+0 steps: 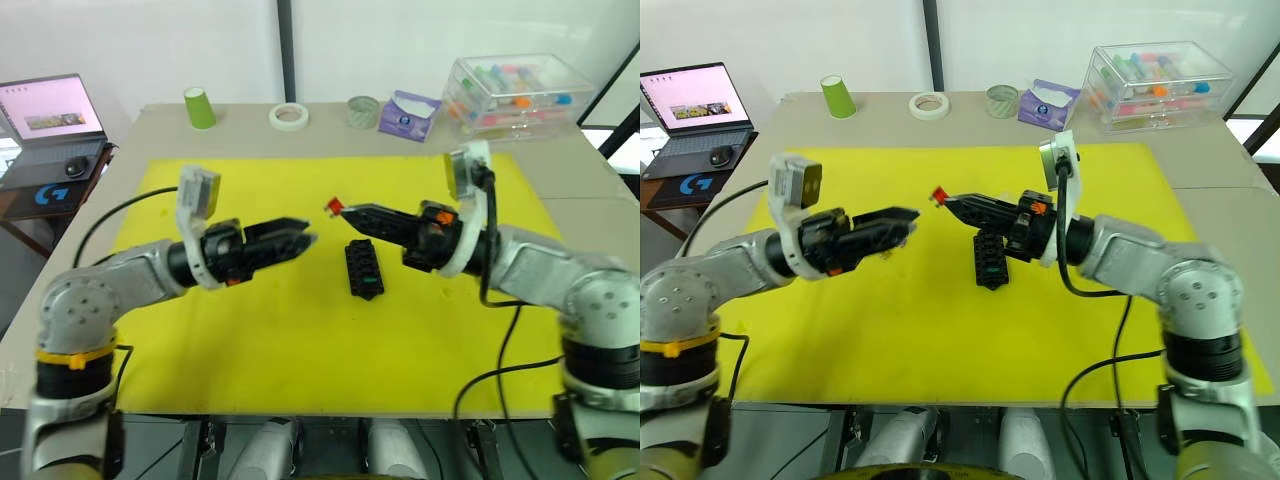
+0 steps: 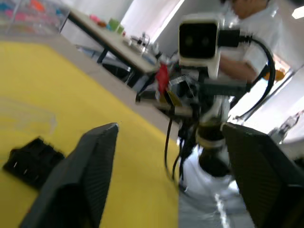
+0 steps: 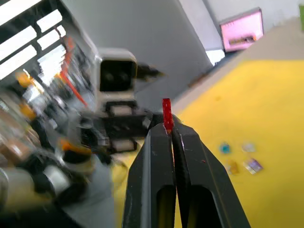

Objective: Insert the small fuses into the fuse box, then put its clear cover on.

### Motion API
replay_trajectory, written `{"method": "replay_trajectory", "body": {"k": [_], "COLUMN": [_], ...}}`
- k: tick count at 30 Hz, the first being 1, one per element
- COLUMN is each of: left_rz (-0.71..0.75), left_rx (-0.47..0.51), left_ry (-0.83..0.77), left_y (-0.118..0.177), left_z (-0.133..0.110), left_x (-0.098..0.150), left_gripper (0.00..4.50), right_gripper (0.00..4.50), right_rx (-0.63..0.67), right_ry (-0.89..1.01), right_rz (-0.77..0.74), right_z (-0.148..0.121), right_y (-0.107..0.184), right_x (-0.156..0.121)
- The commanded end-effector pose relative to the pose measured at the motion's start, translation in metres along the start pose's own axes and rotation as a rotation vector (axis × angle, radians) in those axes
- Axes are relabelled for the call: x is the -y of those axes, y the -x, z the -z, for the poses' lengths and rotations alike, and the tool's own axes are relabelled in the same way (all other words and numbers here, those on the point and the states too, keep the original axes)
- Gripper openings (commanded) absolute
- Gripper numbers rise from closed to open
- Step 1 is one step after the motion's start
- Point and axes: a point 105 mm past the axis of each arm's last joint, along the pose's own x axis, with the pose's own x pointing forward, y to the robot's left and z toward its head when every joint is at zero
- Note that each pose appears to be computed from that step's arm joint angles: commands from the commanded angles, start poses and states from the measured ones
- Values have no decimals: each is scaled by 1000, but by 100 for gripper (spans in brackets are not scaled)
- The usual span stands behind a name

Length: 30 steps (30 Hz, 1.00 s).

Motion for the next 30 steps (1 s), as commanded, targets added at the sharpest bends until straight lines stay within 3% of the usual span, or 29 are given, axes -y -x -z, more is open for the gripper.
{"method": "replay_trajectory", "body": {"k": [1, 3, 9, 30], "left_rz": [37, 56, 46, 53], "left_rx": [-119, -173, -184, -151], "left_ry": [-230, -339, -595, -614], "left_y": [-2, -4, -16, -31], "left_z": [13, 26, 46, 56], "left_x": [7, 4, -13, -22], "left_gripper": [447, 447, 447, 447], "right_gripper": [0, 0, 0, 0], "right_rx": [-134, -248, -396, -514], "right_ry": [204, 325, 497, 644], "right_rz": [4, 15, 11, -79], "right_z": [-1, 9, 25, 49], "right_y": [12, 21, 30, 22], "right_x": [9, 20, 47, 66]}}
